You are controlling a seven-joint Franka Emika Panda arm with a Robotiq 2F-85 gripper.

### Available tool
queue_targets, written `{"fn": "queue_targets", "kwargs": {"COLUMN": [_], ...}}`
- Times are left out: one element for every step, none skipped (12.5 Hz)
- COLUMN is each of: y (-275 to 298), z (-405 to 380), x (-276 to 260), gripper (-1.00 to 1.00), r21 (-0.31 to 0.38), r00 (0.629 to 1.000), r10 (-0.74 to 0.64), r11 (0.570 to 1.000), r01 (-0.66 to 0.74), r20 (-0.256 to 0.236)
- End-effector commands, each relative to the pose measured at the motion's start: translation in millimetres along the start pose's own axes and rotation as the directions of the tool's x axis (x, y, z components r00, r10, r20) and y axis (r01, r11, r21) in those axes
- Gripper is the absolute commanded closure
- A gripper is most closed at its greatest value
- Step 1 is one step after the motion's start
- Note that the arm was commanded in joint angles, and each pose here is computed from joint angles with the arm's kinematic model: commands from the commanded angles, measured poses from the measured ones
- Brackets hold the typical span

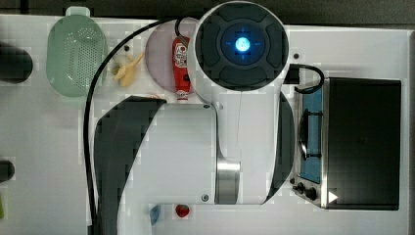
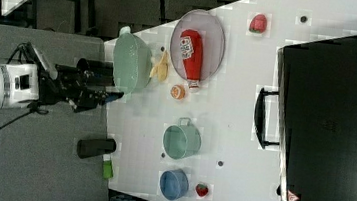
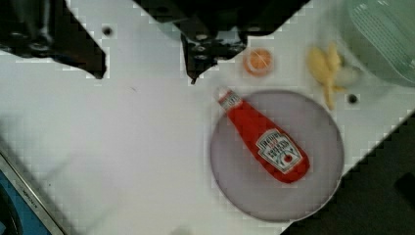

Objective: Pick ketchup from plate and place it on table.

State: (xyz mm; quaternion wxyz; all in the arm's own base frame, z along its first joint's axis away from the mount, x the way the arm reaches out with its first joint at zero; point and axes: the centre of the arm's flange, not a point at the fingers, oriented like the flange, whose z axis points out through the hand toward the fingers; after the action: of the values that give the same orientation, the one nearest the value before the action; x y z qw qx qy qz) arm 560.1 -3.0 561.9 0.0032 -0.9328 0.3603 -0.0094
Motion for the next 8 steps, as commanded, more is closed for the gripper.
{"fn": "queue_targets", "kwargs": {"y": [46, 44, 42, 38, 33, 27, 20, 12], "z": [-38, -36, -31, -25, -16, -4, 9, 23], "x": [-25, -24, -24, -23, -22, -20, -19, -19], "gripper": [-0.54, -0.76, -1.00, -1.00, -1.00, -1.00, -1.00, -1.00], "r21": [-0.035, -0.038, -0.043, -0.050, -0.060, -0.073, -0.086, -0.101], "r00": [0.998, 0.998, 0.998, 0.998, 0.997, 0.995, 0.993, 0.991], "r10": [0.036, 0.032, 0.024, 0.013, 0.008, 0.001, -0.007, -0.016], "r11": [0.999, 0.999, 0.999, 0.999, 0.998, 0.997, 0.996, 0.994], "r01": [-0.034, -0.030, -0.022, -0.010, -0.003, 0.006, 0.017, 0.029], "r20": [0.045, 0.049, 0.055, 0.065, 0.079, 0.095, 0.114, 0.135]}}
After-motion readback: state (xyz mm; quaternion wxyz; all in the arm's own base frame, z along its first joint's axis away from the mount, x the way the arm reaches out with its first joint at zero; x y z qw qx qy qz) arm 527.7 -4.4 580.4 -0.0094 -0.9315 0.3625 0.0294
